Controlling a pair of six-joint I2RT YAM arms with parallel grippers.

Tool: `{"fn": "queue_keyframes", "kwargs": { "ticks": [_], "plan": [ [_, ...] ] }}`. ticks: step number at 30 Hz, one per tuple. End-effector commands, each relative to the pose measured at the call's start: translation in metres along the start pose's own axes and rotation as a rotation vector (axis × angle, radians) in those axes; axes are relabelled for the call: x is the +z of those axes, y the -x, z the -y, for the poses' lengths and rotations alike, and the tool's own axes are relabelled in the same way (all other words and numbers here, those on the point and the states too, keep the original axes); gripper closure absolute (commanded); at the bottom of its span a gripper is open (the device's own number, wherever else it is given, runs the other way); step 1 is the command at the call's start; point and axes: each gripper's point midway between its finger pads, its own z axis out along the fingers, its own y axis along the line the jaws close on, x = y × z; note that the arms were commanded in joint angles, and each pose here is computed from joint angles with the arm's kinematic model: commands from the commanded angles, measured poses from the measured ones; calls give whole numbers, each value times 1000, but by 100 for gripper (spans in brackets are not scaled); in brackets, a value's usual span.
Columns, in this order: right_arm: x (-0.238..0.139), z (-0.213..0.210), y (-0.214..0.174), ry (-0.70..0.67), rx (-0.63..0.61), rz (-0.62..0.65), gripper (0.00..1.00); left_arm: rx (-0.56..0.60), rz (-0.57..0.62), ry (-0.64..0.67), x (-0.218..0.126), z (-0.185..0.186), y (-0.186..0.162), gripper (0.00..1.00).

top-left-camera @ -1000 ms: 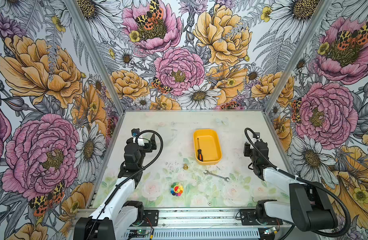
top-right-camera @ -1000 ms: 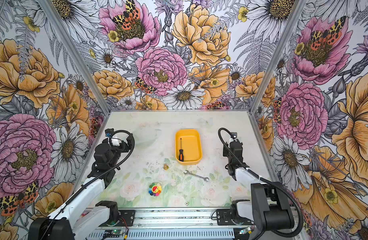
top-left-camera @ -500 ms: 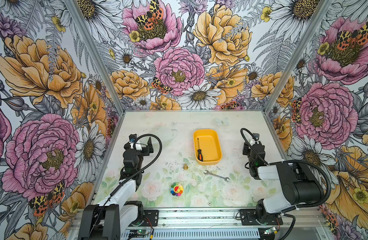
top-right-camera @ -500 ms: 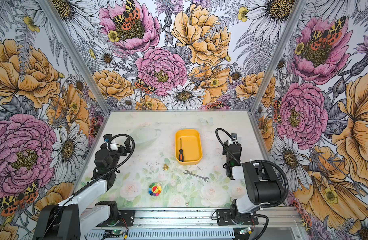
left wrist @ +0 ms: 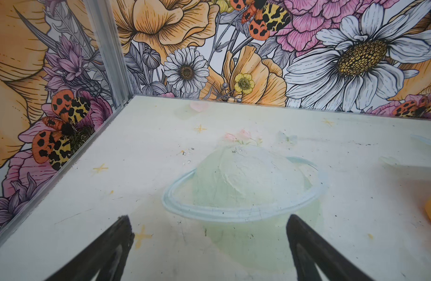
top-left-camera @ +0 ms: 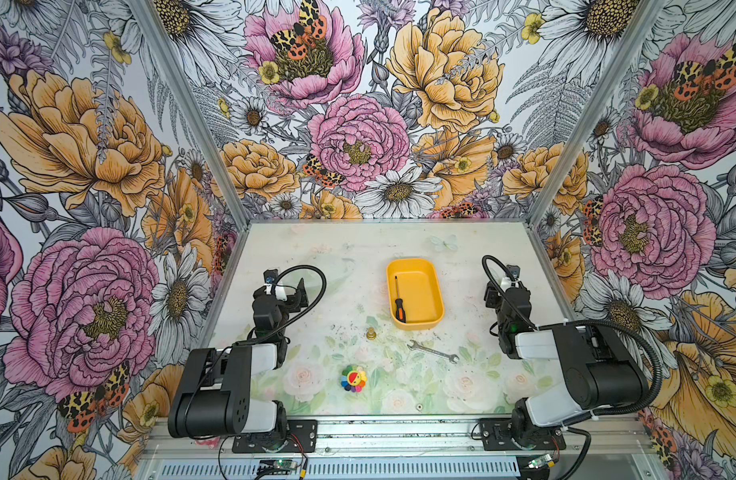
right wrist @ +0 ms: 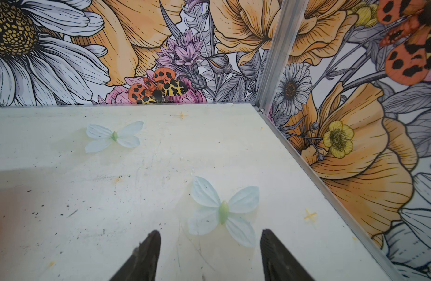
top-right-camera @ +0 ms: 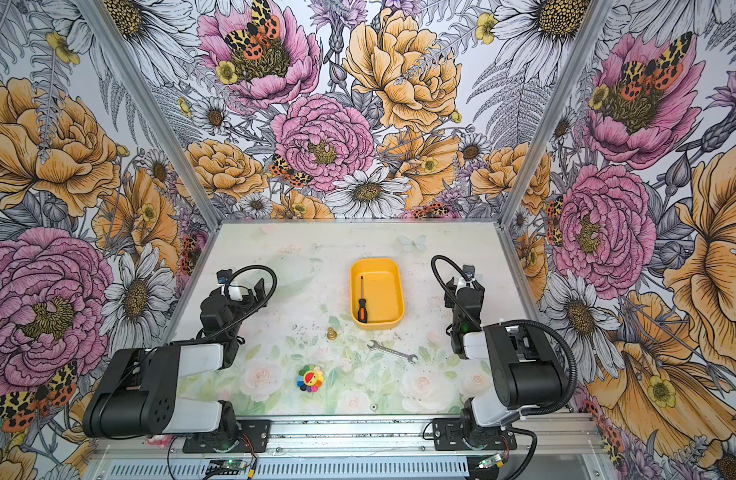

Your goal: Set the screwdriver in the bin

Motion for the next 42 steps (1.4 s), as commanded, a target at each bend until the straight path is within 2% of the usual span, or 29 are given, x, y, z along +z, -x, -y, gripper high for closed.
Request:
{"fn": "queue_keyframes", "kwargs": {
  "ticks": [1,7,27,28,30,31,42],
  "plan": [
    [1,0,11,-2,15,36,31,-13,79,-18,12,2,14,1],
    [2,0,10,0,16,32,26,-10,24,-23,22,2,10,1],
    [2,0,10,3,16,32,16,1,29,-22,23,5,11,1],
    [2,0,10,2,16,32,15,2,29,-23,23,5,11,1],
    [2,0,10,2,16,32,2,2,29,-23,23,5,11,1],
    [2,0,11,2,16,33,0,1,30,-23,23,5,11,1],
    [1,0,10,2,16,33,1,3,29,-23,23,5,11,1]
  ]
}}
